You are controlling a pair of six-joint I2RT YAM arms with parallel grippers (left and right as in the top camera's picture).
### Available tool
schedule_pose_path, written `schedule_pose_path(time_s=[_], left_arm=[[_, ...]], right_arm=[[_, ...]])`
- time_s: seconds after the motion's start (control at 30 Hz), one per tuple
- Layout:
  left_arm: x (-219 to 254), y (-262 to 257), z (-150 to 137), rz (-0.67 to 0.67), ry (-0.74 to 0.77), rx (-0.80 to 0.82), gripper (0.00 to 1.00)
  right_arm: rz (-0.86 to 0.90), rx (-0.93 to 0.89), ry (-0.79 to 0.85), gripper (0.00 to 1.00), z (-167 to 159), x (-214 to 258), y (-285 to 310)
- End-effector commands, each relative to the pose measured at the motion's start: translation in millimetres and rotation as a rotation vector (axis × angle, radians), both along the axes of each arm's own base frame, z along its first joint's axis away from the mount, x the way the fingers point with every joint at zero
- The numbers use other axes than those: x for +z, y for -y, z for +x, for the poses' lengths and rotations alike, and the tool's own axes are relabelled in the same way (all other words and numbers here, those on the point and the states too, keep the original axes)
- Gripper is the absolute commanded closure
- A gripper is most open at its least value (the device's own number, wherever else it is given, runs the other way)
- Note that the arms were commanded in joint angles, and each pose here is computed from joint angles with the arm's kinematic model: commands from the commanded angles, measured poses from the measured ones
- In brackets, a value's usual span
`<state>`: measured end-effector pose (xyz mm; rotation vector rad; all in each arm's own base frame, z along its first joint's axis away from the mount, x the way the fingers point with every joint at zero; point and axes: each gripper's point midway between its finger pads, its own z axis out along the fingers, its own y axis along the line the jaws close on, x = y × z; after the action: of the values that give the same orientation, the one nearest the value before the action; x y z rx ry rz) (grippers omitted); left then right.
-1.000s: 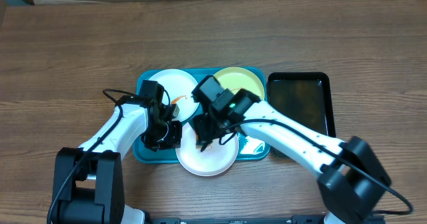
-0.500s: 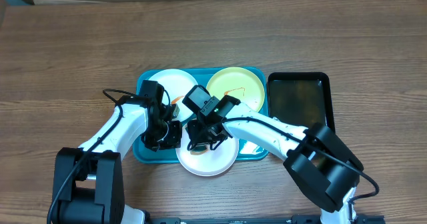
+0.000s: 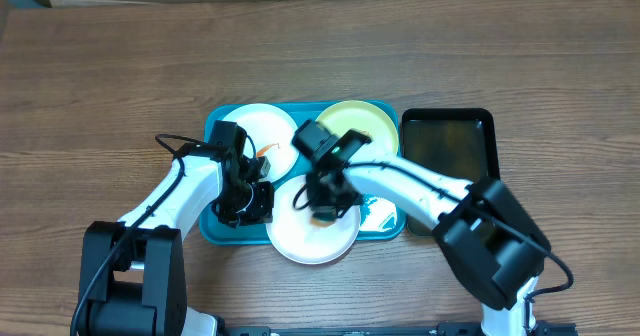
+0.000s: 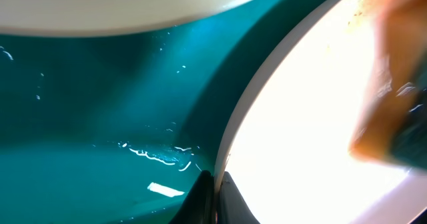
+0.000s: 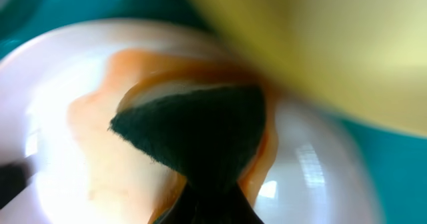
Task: Clean dirty plates on tray and stack at the side
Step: 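Scrub the front white plate with the sponge in the right gripper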
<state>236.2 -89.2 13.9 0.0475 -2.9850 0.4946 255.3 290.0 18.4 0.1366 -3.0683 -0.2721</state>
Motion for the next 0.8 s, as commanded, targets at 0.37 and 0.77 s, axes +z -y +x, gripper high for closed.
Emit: schedule_pose_path(time_s=[0.37,0.77], left_arm=[[2,1,5,0.001,0.001,0.012,0.96],[2,1,4,0.001,0.0,0.012,0.96]], right_arm=[[0.169,0.338,-0.073,0.94,-57,0,-54],[0.007,0.213,0.138,0.9,17,-7,-13]])
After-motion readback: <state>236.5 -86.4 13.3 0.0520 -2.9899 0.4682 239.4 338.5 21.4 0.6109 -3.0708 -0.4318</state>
